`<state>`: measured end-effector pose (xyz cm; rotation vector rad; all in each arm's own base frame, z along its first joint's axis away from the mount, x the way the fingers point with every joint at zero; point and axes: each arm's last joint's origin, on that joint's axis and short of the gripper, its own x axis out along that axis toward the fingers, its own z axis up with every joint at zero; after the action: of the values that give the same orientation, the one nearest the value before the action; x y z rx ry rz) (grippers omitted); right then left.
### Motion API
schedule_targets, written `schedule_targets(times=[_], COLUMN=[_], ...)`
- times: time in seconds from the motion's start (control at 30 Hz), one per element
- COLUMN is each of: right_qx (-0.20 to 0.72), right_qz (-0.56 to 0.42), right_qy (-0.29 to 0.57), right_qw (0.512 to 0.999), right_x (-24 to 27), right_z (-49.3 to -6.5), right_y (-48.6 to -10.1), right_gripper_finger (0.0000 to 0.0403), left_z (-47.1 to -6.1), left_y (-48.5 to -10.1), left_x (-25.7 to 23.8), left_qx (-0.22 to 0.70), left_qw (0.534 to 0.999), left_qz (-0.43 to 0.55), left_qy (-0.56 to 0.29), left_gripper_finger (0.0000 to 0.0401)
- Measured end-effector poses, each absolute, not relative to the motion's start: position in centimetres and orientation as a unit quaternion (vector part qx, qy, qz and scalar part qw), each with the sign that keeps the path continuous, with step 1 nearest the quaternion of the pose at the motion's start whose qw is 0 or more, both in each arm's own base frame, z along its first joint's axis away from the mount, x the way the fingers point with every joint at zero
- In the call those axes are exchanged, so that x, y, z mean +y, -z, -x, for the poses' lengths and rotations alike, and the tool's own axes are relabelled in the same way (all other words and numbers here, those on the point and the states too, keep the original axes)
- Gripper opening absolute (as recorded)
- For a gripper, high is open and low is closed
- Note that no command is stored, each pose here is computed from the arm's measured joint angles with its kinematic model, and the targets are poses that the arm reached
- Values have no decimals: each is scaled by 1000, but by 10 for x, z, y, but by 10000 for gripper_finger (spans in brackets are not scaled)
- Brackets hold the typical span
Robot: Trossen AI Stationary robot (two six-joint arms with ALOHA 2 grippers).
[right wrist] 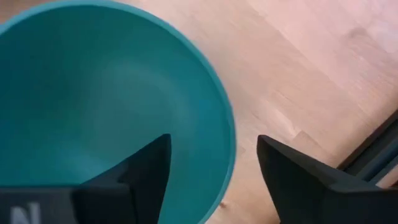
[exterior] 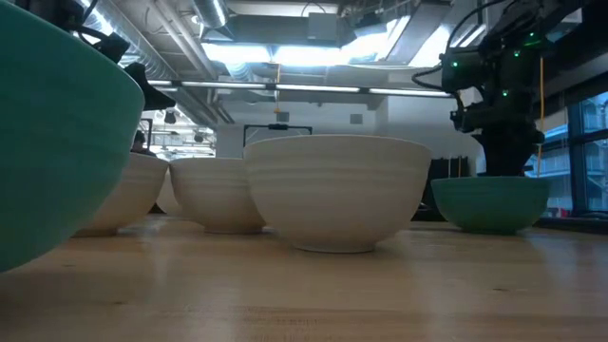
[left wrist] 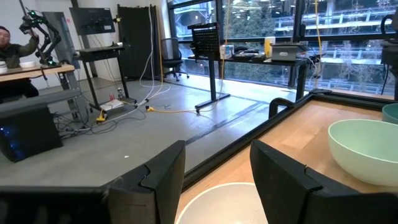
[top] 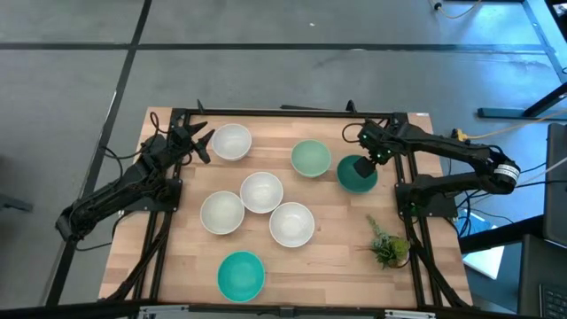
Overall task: Nest bowls inside each other
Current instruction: Stack the dark green bowl on the light green bowl
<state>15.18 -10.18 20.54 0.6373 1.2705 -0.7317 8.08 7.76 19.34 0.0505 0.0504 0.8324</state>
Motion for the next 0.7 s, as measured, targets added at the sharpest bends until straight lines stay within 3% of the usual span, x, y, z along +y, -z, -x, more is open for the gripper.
schedule_targets(times=[0.4, 0.7], right_qx=[555, 555], right_qz=[-296, -296], right_qy=[331, 331], right_qw=[703, 703], right_x=[-103, -103], right_z=[-154, -154], right_y=[-206, -206], right_gripper_finger=[151, 135], left_z=[-81, -81], left_y=[-193, -191], left_x=[78, 78], left_qx=[27, 37], left_qw=[914, 914], left_qz=[-24, -20], left_qy=[-404, -404], left_gripper_finger=[176, 176])
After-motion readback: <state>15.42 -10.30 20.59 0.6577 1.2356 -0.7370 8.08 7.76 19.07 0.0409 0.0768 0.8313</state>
